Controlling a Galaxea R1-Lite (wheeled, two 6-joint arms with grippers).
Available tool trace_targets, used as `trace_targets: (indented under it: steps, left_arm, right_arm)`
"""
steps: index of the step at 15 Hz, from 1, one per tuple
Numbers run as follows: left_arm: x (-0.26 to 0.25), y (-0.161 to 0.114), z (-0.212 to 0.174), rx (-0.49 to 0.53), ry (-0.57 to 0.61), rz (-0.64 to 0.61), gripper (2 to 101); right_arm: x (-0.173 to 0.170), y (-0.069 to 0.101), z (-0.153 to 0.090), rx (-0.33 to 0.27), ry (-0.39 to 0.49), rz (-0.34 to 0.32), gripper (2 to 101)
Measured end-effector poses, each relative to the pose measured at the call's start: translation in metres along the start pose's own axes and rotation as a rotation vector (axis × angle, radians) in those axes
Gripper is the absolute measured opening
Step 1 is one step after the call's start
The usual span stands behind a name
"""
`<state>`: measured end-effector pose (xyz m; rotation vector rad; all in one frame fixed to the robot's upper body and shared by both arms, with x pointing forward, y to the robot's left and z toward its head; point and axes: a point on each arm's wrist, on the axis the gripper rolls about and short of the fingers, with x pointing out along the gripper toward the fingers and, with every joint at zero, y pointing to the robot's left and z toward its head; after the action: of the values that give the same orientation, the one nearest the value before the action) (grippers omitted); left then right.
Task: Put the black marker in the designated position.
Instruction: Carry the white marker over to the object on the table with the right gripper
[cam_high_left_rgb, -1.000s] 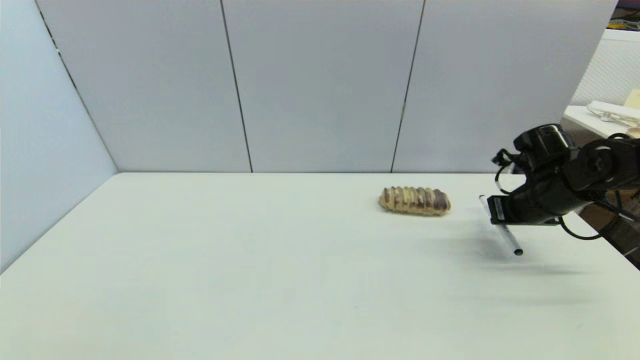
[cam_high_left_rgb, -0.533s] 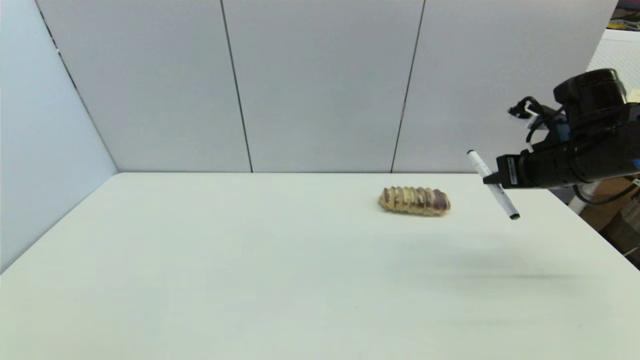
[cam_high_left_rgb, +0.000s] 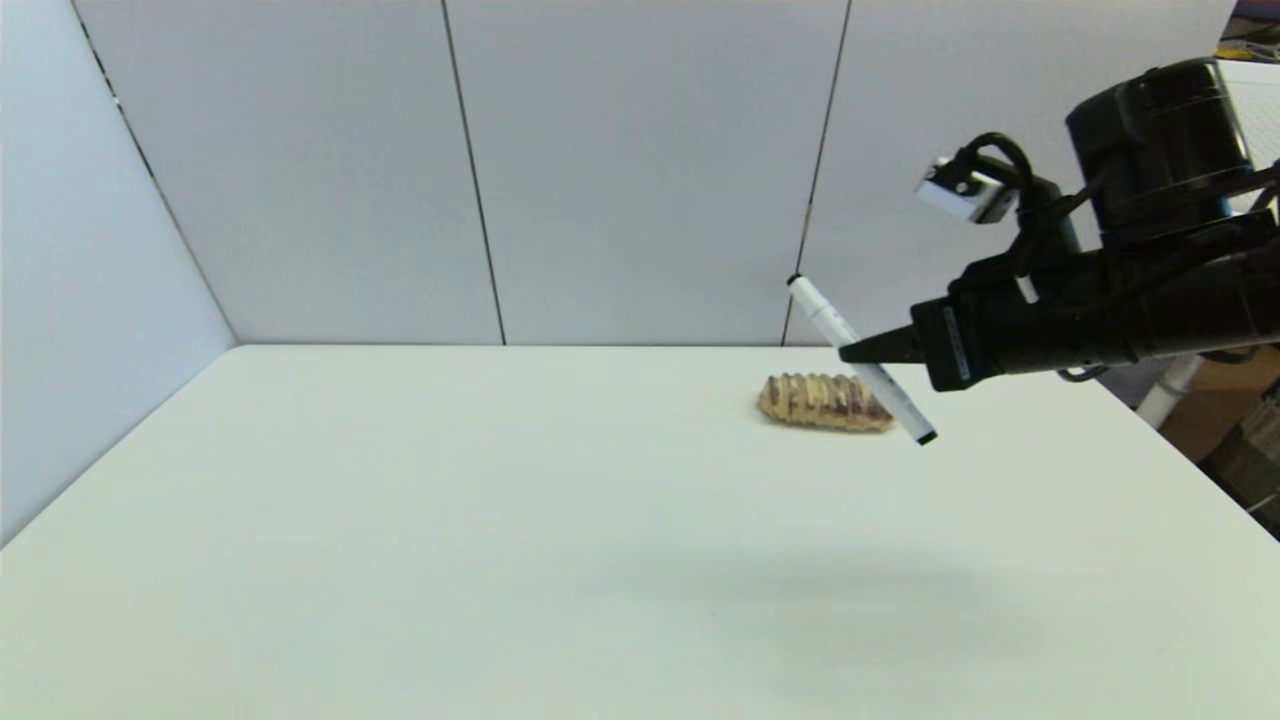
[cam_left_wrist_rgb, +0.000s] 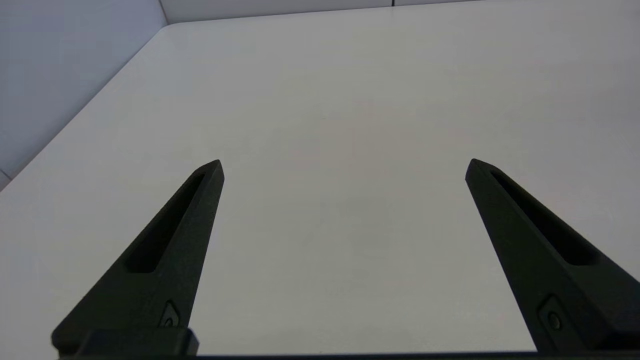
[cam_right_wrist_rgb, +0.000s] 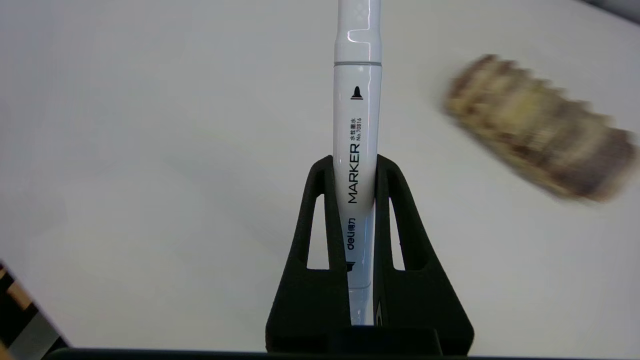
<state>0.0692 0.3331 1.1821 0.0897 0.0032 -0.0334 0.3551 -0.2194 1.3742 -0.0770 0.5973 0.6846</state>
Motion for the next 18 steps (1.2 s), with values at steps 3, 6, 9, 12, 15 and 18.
trace_targets:
  steps: [3,6,9,12,15,18]
  left_arm:
    - [0.000,0.000,0.000,0.000,0.000,0.000,97.9]
    - [0.000,0.000,0.000,0.000,0.000,0.000,97.9]
    - [0.000,0.000,0.000,0.000,0.000,0.000,97.9]
    - [0.000,0.000,0.000,0.000,0.000,0.000,97.9]
    - [0.000,0.000,0.000,0.000,0.000,0.000,97.9]
    - [0.000,0.000,0.000,0.000,0.000,0.000,97.9]
  right_arm:
    - [0.027,0.029,-0.003,-0.018,0.054,0.011,10.3]
    - [0.057,0.040,0.002,0.013,0.082,-0.028,10.4]
    - [0.093,0.043,0.011,0.102,0.080,-0.126,10.3]
    - [0.136,0.035,0.014,0.176,0.080,-0.241,10.3]
    - [0.177,0.021,0.014,0.225,0.068,-0.341,10.3]
    - [0.210,0.005,0.008,0.250,0.066,-0.430,10.3]
